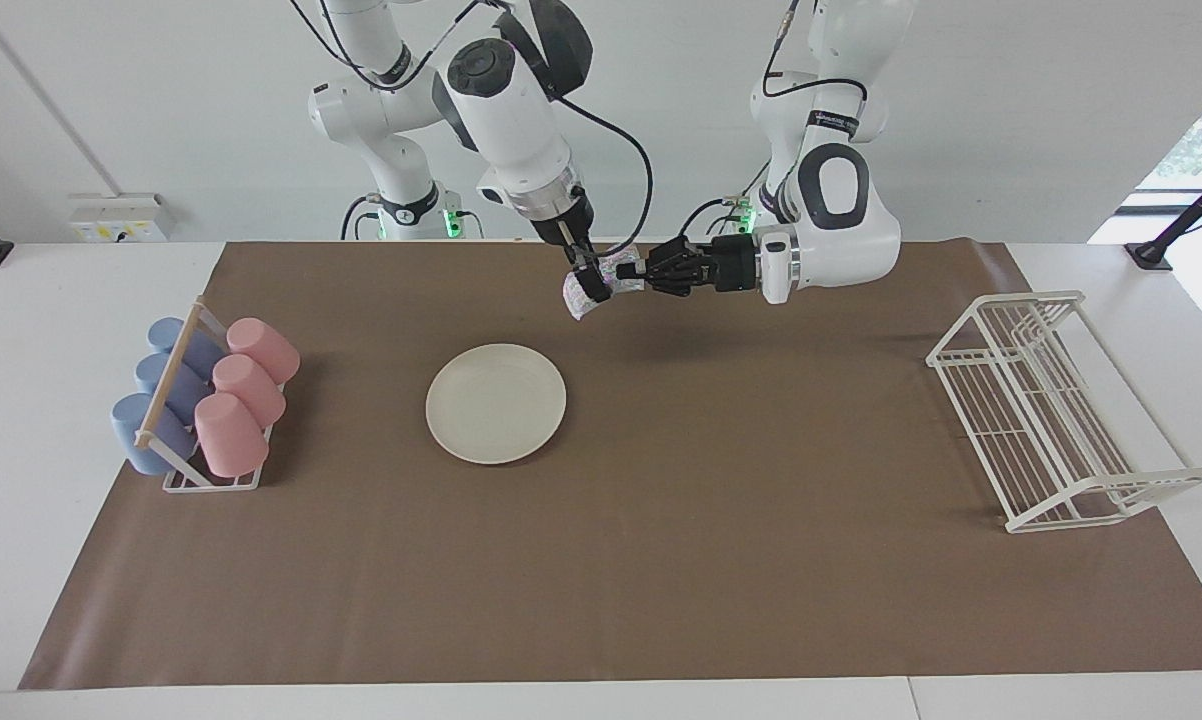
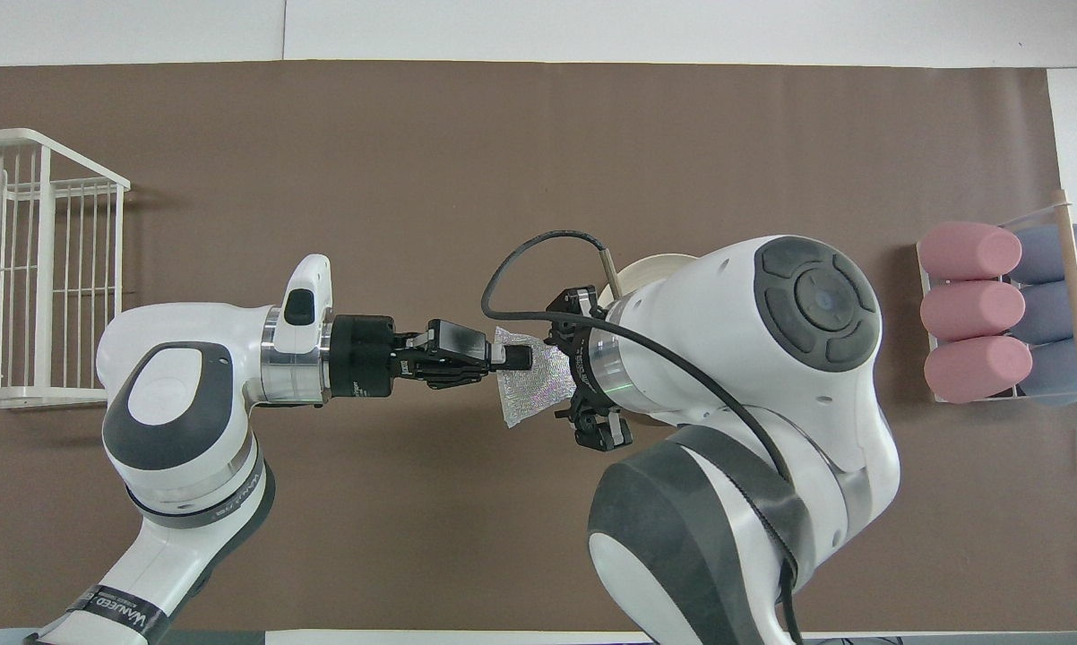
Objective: Wipe plate with sponge
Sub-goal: 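Grasp the cloth with the right gripper from the left gripper, then carry the cloth onto the plate while the left gripper withdraws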
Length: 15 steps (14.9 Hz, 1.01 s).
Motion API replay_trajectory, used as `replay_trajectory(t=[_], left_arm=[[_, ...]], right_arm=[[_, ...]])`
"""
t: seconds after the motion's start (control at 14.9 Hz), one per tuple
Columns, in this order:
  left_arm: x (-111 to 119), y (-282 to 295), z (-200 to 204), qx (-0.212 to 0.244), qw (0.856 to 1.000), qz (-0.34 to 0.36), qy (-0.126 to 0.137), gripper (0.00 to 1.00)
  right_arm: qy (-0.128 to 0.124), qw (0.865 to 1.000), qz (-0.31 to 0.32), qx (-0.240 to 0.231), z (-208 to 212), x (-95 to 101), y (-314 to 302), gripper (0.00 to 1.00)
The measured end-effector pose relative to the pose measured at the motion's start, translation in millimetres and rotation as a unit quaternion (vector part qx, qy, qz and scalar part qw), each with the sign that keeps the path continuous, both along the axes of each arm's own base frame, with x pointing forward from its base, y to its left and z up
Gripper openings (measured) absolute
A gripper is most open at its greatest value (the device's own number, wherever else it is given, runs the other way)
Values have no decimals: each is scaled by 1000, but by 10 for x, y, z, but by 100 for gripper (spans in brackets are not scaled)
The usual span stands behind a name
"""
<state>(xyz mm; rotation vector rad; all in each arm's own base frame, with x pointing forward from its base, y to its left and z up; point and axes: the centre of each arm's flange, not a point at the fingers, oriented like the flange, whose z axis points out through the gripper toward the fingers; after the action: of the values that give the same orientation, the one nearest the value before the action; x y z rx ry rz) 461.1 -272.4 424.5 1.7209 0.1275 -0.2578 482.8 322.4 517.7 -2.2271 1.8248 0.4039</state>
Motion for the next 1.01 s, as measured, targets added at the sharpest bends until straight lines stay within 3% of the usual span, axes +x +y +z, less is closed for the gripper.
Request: replay_trajectory(t=[0.34,0.54,0.94,1.01], left_arm=[[-14,-23,0,0,1000,-3,0,5],[-3,-4,1,0,1000,-1,0,31],[1,1,2,0,1000,0,0,94],[1,2,2,-1,1000,0,0,100]], right_arm=[[-1,1000,-15,11,17,73,-86,20],[0,1000,-16,10,11,74,-90,11],[-8,1000,-11,11,5,171,-251,11],[-8,1000,-18,11,-2,229,-353,11]])
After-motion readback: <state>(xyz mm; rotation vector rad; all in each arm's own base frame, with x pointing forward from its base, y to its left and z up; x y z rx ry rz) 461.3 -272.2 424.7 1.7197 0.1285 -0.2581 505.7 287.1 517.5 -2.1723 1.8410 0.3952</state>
